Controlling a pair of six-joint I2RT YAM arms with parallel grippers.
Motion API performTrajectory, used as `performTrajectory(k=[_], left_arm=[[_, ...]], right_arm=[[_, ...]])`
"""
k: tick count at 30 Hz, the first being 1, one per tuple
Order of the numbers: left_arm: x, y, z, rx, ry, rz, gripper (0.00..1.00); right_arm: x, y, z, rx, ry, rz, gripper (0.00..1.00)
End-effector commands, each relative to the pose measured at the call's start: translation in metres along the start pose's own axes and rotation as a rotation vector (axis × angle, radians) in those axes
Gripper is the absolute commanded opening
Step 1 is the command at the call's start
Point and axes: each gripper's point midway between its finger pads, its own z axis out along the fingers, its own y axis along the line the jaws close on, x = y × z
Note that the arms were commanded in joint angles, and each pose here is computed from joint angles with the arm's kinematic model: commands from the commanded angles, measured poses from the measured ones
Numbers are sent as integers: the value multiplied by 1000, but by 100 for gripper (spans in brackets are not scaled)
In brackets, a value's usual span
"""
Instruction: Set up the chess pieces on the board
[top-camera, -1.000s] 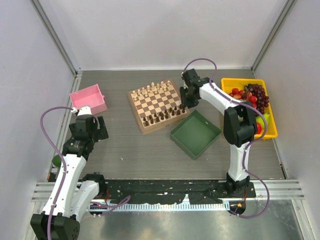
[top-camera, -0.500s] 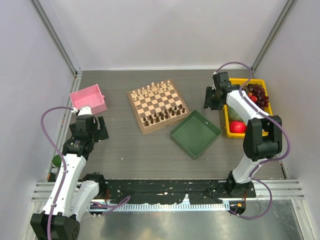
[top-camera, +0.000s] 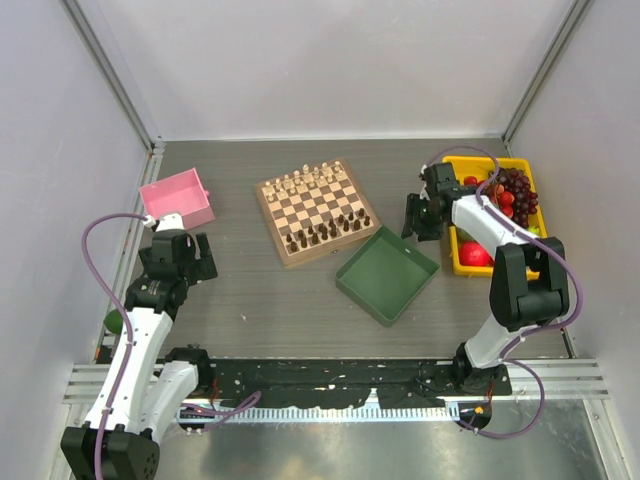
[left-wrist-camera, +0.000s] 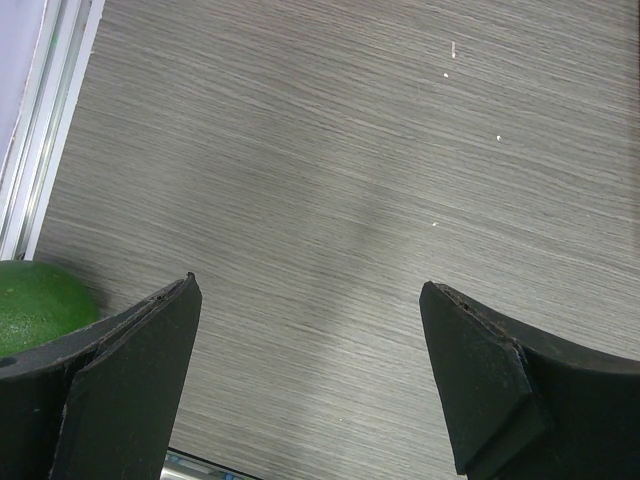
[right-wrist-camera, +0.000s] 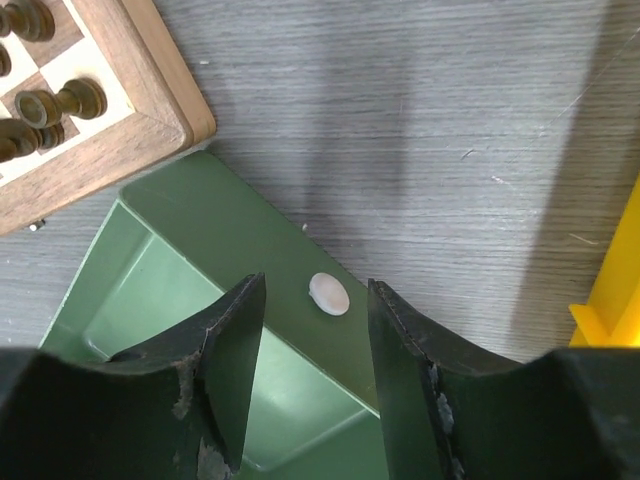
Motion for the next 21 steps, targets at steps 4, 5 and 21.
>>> performTrajectory(k=[4, 5, 21], left_arm=[[-20, -3, -7, 17, -48, -19, 99], [-19, -3, -7, 18, -46, -17, 99], [-26, -29, -9, 134, -35, -139, 99]], right_arm=[[28, 16, -11, -109, 19, 34, 52], [34, 20, -10, -126, 27, 44, 52], [89, 68, -25, -164, 29, -26, 53]])
